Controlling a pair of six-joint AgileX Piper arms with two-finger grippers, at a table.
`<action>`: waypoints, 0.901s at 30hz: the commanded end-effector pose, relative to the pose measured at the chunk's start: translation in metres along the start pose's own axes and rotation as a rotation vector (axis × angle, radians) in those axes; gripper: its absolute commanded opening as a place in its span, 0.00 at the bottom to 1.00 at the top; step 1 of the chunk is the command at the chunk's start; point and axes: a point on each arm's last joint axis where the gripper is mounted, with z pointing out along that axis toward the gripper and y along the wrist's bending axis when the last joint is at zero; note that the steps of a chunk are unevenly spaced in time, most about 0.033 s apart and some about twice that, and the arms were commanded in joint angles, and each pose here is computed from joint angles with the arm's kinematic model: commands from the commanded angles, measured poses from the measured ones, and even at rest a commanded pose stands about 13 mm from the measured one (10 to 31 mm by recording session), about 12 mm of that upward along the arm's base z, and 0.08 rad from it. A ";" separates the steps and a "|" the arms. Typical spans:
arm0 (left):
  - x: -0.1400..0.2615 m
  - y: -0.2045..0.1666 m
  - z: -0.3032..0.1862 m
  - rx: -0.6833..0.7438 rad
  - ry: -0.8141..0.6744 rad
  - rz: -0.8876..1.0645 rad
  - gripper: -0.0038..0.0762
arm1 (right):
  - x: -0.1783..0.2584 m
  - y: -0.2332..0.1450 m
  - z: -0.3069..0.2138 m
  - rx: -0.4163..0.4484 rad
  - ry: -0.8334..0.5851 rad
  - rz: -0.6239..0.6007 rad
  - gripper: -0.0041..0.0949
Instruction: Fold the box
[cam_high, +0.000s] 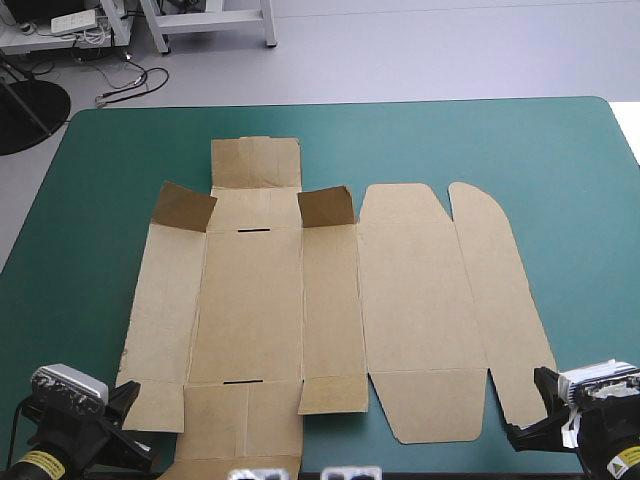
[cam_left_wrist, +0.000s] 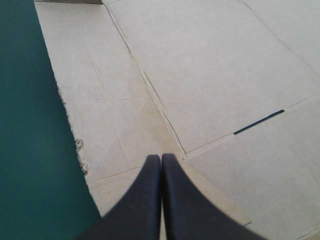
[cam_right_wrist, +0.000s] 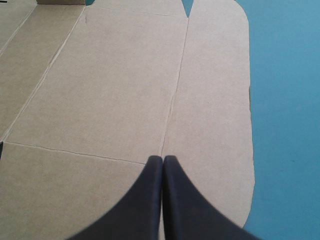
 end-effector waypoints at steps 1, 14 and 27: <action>-0.012 0.001 -0.004 0.000 -0.072 -0.012 0.04 | -0.013 0.000 -0.004 0.001 -0.081 0.003 0.03; -0.022 0.005 -0.014 -0.030 -0.083 0.010 0.04 | -0.013 0.000 -0.004 0.001 -0.081 0.003 0.03; -0.157 0.029 -0.048 -0.019 0.010 0.010 0.04 | -0.014 0.000 -0.005 0.004 -0.084 0.001 0.03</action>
